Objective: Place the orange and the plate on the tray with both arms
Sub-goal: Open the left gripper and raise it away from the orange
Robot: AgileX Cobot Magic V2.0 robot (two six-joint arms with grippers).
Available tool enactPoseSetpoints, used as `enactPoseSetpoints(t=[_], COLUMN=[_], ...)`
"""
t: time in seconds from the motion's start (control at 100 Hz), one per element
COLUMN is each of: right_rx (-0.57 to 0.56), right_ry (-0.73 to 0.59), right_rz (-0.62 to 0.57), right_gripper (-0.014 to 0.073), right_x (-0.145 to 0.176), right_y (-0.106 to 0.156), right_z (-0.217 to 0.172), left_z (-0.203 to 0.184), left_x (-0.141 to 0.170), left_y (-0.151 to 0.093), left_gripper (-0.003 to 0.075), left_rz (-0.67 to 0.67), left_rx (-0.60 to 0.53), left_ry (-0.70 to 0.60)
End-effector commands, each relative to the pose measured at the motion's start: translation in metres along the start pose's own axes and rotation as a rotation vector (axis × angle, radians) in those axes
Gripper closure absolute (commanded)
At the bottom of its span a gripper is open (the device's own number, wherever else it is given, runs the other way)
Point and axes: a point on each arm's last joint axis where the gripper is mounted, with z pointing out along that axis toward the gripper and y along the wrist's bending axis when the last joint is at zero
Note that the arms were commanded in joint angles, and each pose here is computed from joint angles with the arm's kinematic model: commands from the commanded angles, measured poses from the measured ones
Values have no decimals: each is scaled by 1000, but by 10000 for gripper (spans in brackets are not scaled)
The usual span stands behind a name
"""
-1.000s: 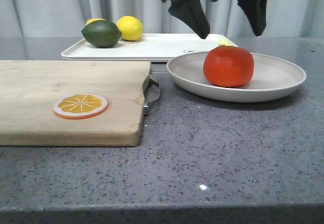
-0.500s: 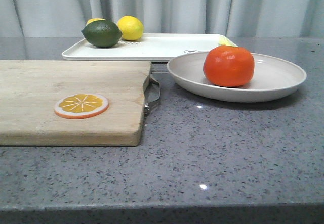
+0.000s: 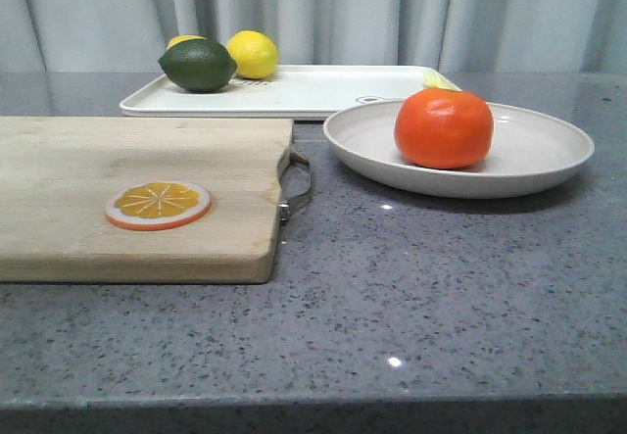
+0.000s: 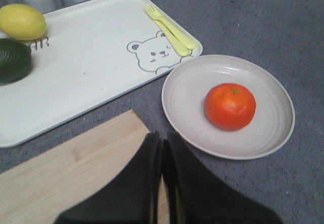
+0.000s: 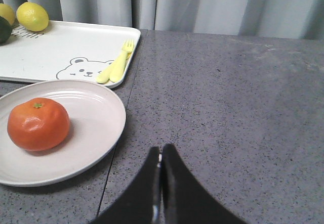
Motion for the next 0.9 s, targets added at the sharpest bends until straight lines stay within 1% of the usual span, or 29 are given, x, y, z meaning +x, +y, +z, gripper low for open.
enactPoseSetpoints(t=[0.0, 0.18, 0.32, 0.46, 0.56, 0.61, 0.66, 0.71, 0.75, 0.77, 0.78, 0.83, 0.89], right_rx=[-1, -1, -1, -1, -1, -2, -2, -1, -1, -1, -1, -5, -13], right_ry=[-75, -58, -57, -54, -40, -13, 28, 78, 108, 125, 135, 167, 194], right_rz=[-12, -12, -12, -12, -12, -11, -11, -11, -11, -9, -9, -2, 17], right_gripper=[654, 654, 654, 654, 651, 643, 612, 553, 482, 430, 430, 334, 267], right_x=[-15, -14, -14, -13, -13, -12, -14, -16, -19, -22, -21, -25, -32], right_y=[0, 0, 0, 0, 0, 0, 0, 1, 1, 1, 1, 1, 2], right_z=[-1, -1, -1, -1, -1, 0, 2, 7, 10, 13, 14, 21, 28], left_z=[-23, -50, -72, -87, -93, -94, -95, -95, -95, -95, -95, -95, -95], left_x=[11, 62, 91, 111, 118, 119, 119, 119, 119, 119, 119, 119, 119], left_y=[1, 7, 10, 11, 12, 12, 12, 12, 12, 12, 12, 12, 12], left_gripper=[738, 738, 738, 738, 738, 738, 738, 738, 738, 738, 738, 738, 738], left_rz=[-2, -6, -3, -1, 1, 1, 1, 1, 1, 1, 1, 1, 1], left_rx=[4, 3, 7, 11, 13, 14, 14, 14, 14, 14, 14, 14, 14], left_ry=[-139, -221, -298, -339, -357, -362, -366, -366, -366, -366, -366, -366, -366])
